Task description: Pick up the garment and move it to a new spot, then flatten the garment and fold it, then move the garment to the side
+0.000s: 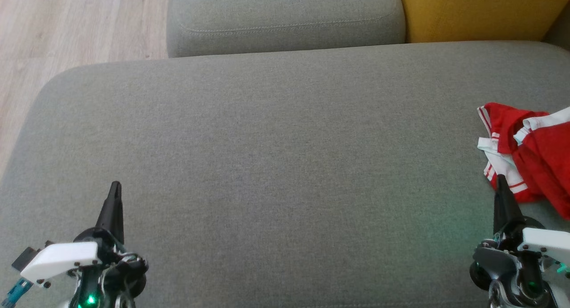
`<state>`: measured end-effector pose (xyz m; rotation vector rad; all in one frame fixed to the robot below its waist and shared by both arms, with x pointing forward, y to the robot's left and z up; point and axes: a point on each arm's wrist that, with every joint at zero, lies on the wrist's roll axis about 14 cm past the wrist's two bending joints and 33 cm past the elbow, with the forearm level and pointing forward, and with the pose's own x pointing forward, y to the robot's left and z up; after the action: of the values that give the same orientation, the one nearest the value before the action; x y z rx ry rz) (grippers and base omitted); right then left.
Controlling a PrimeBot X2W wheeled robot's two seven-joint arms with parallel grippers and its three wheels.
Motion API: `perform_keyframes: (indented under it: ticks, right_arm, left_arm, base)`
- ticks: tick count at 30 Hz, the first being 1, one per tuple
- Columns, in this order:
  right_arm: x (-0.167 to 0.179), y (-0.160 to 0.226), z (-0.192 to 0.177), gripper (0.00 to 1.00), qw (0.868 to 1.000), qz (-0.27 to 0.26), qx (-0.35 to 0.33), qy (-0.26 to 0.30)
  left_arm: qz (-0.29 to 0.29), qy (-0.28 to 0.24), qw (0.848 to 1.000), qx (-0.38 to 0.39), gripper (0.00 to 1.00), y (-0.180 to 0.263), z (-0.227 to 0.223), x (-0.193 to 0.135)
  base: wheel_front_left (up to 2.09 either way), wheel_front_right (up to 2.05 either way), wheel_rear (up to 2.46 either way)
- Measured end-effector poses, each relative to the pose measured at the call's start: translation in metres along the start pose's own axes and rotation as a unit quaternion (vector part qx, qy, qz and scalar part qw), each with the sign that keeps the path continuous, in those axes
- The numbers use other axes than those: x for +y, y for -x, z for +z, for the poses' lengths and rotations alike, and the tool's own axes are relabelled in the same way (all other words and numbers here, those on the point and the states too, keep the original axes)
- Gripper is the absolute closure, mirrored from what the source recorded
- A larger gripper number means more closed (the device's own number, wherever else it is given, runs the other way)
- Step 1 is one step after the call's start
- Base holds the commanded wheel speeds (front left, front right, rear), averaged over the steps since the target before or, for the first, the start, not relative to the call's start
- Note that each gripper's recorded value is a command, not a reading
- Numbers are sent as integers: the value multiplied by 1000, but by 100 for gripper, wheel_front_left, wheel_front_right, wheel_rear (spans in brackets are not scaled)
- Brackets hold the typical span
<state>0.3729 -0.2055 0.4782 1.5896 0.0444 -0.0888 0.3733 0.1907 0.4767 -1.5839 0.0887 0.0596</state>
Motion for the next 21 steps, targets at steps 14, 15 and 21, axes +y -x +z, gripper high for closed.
perform_keyframes:
  ticks: [14, 15, 21]
  right_arm:
    - [0, 0, 1, 100, 1000, 0, -2, 0]
    - [0, 0, 1, 100, 1000, 0, -2, 0]
    - [0, 0, 1, 100, 1000, 0, -2, 0]
  left_arm:
    - [0, 1, 1000, -1, 100, 0, 0, 0]
    - [0, 1, 1000, -1, 100, 0, 0, 0]
    - [0, 0, 1000, -1, 100, 0, 1, 0]
  base:
    - [0, 0, 0]
    - [0, 0, 0]
    - [0, 0, 0]
